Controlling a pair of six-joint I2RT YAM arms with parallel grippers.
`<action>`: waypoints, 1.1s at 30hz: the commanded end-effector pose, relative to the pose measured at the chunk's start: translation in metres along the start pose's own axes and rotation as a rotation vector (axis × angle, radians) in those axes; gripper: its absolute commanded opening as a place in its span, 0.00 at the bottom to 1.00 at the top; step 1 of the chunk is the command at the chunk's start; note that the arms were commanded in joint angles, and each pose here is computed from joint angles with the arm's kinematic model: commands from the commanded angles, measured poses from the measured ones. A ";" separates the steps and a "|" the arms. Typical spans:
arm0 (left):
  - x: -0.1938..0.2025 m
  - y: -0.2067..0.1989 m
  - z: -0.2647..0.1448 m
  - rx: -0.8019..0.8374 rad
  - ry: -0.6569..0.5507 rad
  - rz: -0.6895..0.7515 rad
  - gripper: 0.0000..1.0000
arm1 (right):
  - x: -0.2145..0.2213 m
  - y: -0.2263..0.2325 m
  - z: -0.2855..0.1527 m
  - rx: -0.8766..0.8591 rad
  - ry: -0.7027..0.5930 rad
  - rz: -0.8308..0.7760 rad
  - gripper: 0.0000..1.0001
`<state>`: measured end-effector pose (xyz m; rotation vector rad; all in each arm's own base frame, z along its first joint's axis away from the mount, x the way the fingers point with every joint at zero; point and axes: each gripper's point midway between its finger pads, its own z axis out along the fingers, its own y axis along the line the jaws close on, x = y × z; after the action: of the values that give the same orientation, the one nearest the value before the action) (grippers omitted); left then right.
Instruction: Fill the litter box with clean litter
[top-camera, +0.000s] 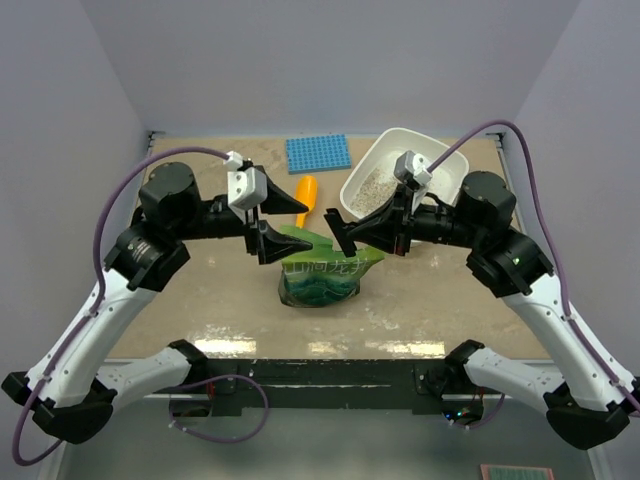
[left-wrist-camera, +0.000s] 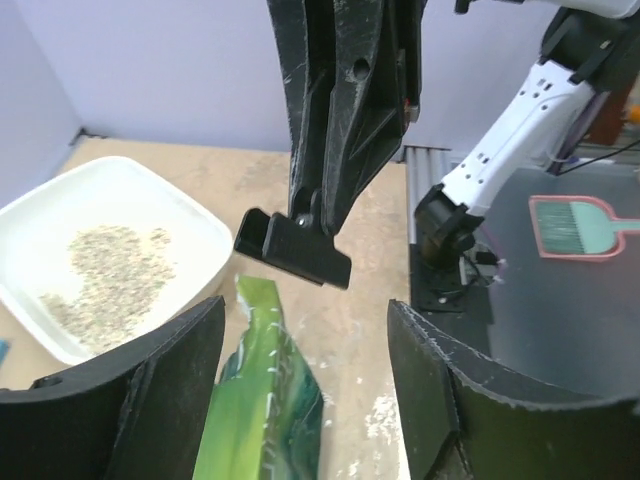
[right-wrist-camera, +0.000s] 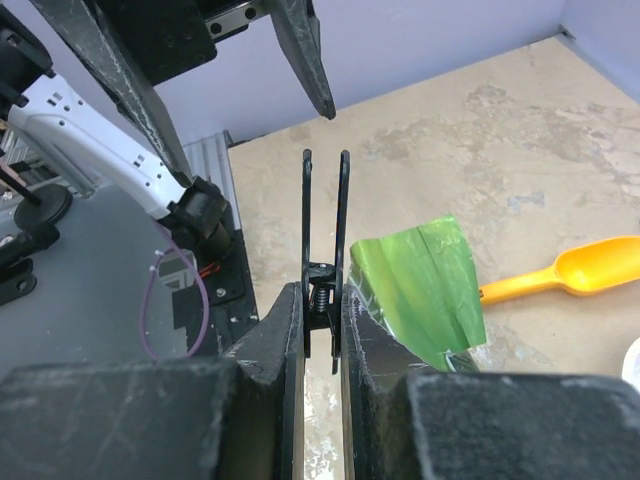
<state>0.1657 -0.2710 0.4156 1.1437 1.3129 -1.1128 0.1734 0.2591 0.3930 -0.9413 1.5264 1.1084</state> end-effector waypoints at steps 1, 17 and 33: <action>0.030 0.021 -0.010 -0.128 0.100 0.065 0.73 | -0.023 0.004 -0.015 0.047 -0.036 -0.075 0.00; 0.151 0.064 -0.001 -0.215 0.352 0.007 0.73 | 0.004 0.010 -0.028 0.028 0.090 -0.129 0.00; 0.202 0.060 0.007 -0.146 0.426 -0.075 0.67 | 0.022 0.004 -0.020 0.012 0.106 -0.101 0.00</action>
<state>0.2154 -0.2574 0.2086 1.2564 1.8086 -0.8500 0.1586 0.2377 0.3639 -1.0658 1.6152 0.9867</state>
